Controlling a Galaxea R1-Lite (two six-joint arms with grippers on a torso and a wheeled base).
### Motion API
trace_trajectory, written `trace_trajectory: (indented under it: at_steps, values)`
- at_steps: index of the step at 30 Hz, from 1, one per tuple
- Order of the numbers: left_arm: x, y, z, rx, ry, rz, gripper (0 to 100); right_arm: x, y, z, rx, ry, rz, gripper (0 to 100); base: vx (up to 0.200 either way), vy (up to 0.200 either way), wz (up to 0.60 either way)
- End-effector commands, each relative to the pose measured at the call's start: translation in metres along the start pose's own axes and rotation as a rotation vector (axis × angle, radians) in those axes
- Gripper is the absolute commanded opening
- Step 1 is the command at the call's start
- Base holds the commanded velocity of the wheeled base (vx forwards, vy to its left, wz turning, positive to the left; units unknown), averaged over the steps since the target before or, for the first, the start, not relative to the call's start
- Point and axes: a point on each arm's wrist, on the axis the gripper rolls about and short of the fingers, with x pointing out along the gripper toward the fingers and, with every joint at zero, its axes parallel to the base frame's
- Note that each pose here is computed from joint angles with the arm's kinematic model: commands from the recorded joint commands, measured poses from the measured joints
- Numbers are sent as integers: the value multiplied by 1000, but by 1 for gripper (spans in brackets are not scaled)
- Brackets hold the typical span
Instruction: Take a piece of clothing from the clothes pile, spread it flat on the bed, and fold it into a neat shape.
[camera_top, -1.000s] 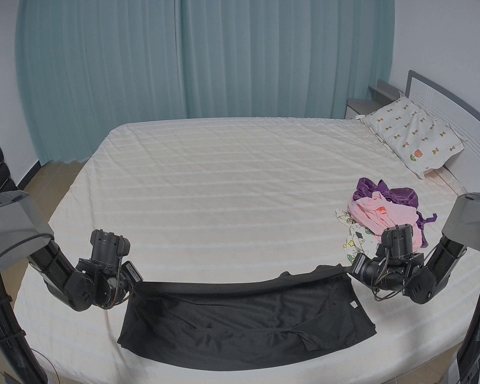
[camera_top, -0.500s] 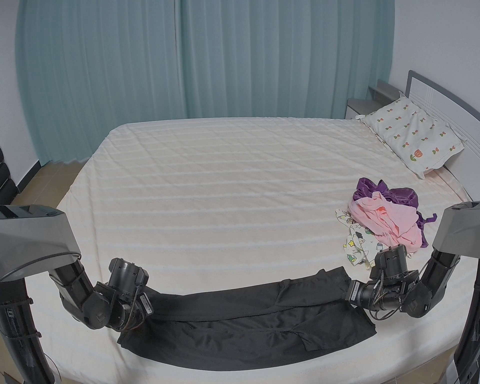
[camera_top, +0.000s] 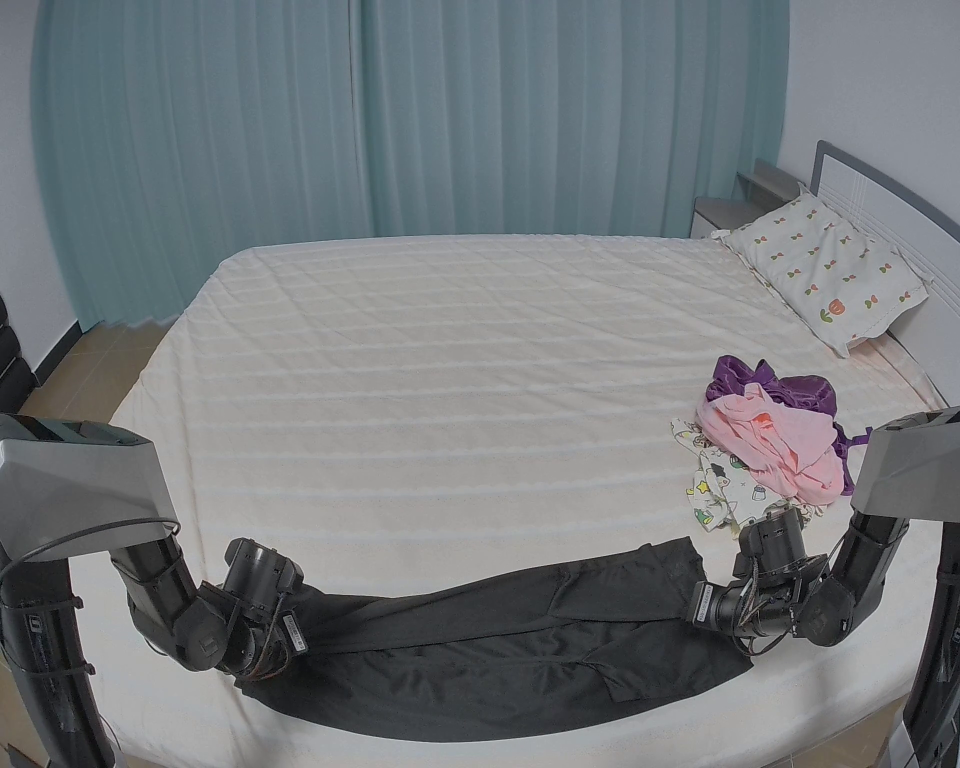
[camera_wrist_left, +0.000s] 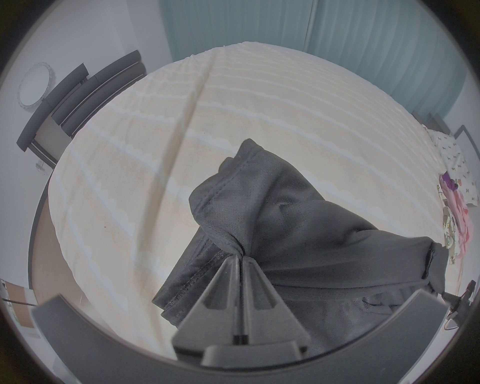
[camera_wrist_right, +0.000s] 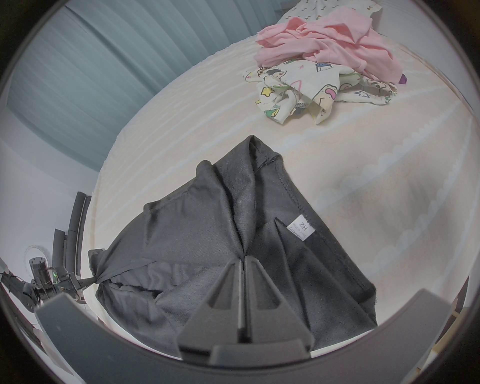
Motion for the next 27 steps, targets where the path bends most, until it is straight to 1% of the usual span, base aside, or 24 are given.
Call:
trace_trajectory:
  at_steps: [1,2,3,8,11,12,14,16,17,19,21,24,25,27]
  values:
    - [4,-1,-3,6,11,8,100,4,-2,-4,-6,18,-10,0,0,0,0]
    - [4,-1,-3,6,11,8,100,4,-1,-4,-7,16,-10,0,0,0,0]
    - [4,-1,-2,6,8,4,100,5,-1,-5,-11,19,-9,100,0,0,0]
    - [-2,-1,1,-7,-6,-8,100,0,1,-1,-7,-5,0,100,0,0,0]
    - [-19,6,14,-56,-49,-36,100,-13,3,12,16,-64,23,100,0,0,0]
    - [-20,7,15,-62,-54,-38,100,-14,3,13,18,-68,25,100,0,0,0]
    - [-37,16,30,-116,-93,-83,100,-22,2,22,36,-106,36,100,0,0,0]
    - [-41,19,34,-133,-101,-97,100,-23,2,23,39,-112,39,100,0,0,0]
    - [-51,27,47,-173,-108,-129,100,-23,1,25,44,-116,40,100,0,0,0]
    - [-54,30,51,-186,-102,-137,100,-22,0,25,45,-113,38,100,0,0,0]
    - [-56,31,68,-223,-76,-193,100,-18,0,23,48,-102,36,100,0,0,0]
    - [-56,31,68,-223,-75,-196,100,-17,0,23,48,-100,35,100,0,0,0]
    - [-42,26,71,-215,-20,-237,100,-15,1,22,54,-104,43,100,0,0,0]
    - [-31,20,74,-212,1,-248,100,-14,1,22,60,-106,46,100,0,0,0]
